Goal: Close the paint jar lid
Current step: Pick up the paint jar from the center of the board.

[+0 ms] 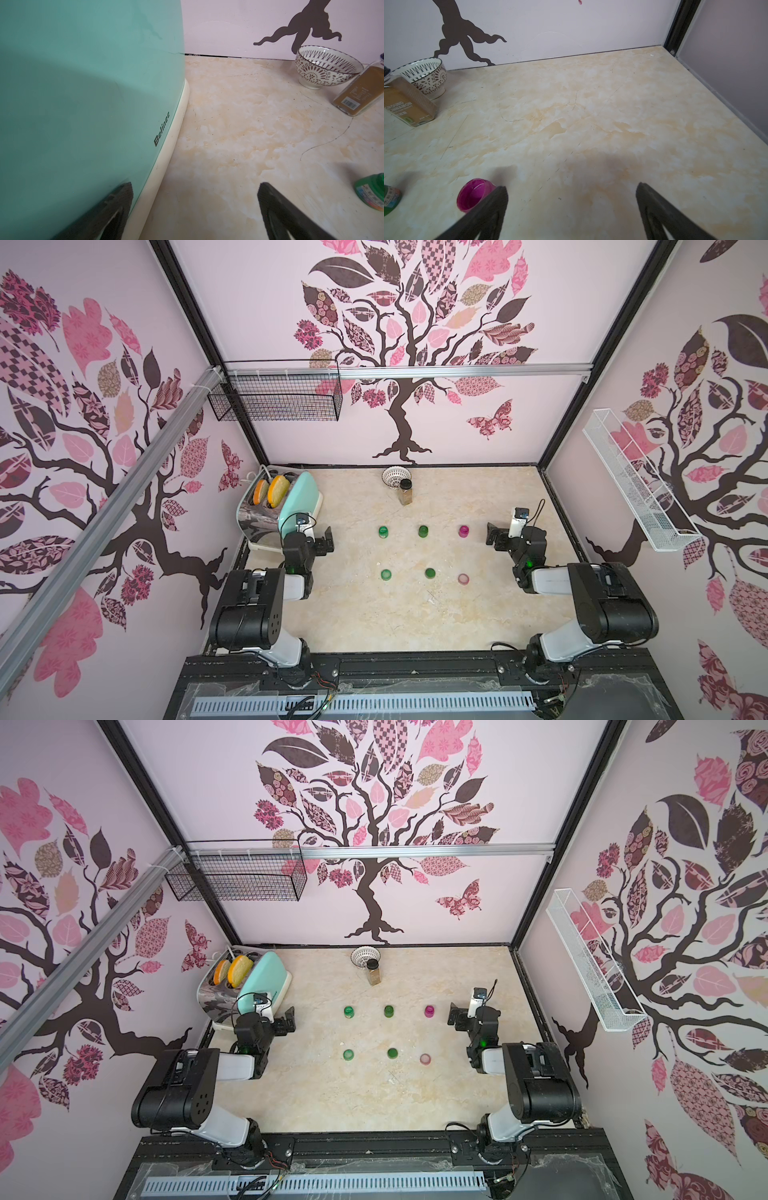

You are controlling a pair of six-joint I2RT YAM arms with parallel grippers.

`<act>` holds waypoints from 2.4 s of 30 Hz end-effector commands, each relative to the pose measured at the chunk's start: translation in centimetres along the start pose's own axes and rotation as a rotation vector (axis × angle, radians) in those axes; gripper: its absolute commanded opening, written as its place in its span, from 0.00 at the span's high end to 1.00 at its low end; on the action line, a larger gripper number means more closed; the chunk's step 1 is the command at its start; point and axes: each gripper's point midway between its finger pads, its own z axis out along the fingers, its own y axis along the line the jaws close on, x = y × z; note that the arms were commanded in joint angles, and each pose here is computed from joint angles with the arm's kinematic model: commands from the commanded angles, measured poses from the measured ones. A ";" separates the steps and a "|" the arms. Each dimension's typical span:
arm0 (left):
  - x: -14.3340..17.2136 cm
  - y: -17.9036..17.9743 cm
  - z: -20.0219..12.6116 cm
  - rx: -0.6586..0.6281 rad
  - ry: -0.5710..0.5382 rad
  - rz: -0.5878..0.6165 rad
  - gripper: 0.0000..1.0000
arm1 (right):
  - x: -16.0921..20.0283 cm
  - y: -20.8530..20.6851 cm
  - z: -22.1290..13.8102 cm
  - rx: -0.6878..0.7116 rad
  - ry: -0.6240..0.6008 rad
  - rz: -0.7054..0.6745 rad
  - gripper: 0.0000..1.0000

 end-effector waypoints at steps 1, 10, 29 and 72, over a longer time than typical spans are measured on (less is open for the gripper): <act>-1.1 1.0 0.4 -0.035 -0.032 -0.003 0.02 | -1.1 0.0 0.5 -0.002 -0.027 -0.007 0.01; -1.2 0.9 0.4 -0.034 -0.034 -0.007 0.02 | -1.2 0.0 0.4 -0.004 -0.030 -0.006 0.01; -9.4 0.1 -2.9 0.060 -0.043 -0.115 0.02 | -13.7 0.3 -6.8 0.072 -0.144 0.004 0.03; -13.8 -11.4 -14.1 0.504 -0.019 -0.081 0.02 | -8.0 23.2 -6.5 -0.461 0.426 -0.195 0.03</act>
